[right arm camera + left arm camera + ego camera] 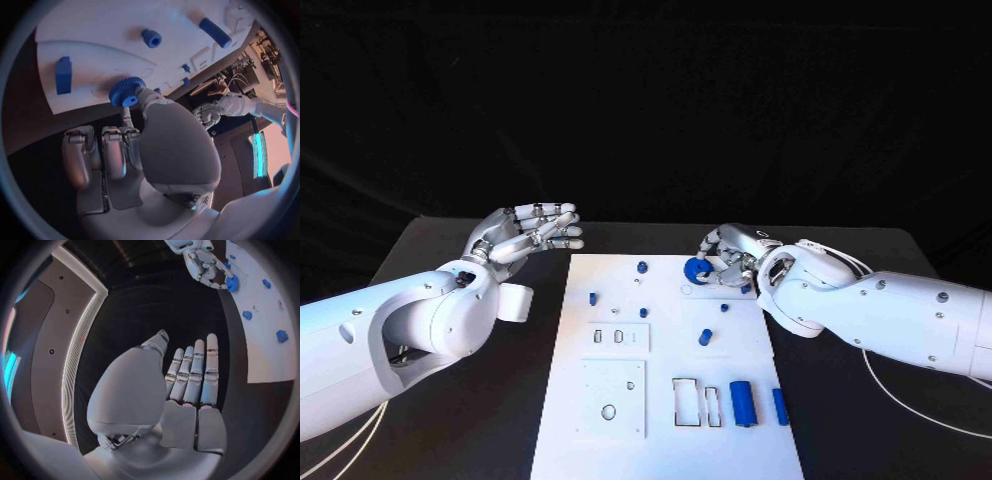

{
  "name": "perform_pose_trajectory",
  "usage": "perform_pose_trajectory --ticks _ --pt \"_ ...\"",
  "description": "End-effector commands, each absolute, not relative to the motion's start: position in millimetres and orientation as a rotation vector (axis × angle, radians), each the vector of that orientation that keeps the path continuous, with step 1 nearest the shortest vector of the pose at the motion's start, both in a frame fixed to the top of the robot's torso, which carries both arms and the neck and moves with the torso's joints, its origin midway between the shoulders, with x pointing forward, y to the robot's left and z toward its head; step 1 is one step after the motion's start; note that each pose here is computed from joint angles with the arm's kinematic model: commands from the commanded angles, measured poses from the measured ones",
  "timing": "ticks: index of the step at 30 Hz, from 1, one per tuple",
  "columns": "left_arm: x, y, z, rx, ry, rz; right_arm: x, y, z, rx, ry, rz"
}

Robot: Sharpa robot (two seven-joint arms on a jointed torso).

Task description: Assemble the parts on the task board

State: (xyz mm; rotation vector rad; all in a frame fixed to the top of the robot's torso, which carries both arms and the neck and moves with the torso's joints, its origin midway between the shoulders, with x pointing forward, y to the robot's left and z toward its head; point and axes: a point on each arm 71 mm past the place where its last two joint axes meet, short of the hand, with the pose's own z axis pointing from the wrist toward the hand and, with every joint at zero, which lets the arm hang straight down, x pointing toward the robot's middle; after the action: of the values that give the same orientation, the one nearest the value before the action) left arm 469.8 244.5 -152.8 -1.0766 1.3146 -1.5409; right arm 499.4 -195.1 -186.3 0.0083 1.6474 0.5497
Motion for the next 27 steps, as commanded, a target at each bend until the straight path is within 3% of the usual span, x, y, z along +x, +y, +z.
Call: perform_pose_trajectory --ticks 1,11,27 --pt "469.6 241.6 -151.4 -1.063 1.319 -1.565 493.8 -180.4 -177.0 -0.023 1.582 0.564" --pt "470.2 238.7 -151.7 -1.061 1.323 -1.572 482.4 -122.6 -168.7 -0.156 1.521 0.614" --pt "470.2 236.5 -151.7 -1.060 1.326 -1.577 486.4 -87.5 -184.1 -0.197 1.540 0.625"
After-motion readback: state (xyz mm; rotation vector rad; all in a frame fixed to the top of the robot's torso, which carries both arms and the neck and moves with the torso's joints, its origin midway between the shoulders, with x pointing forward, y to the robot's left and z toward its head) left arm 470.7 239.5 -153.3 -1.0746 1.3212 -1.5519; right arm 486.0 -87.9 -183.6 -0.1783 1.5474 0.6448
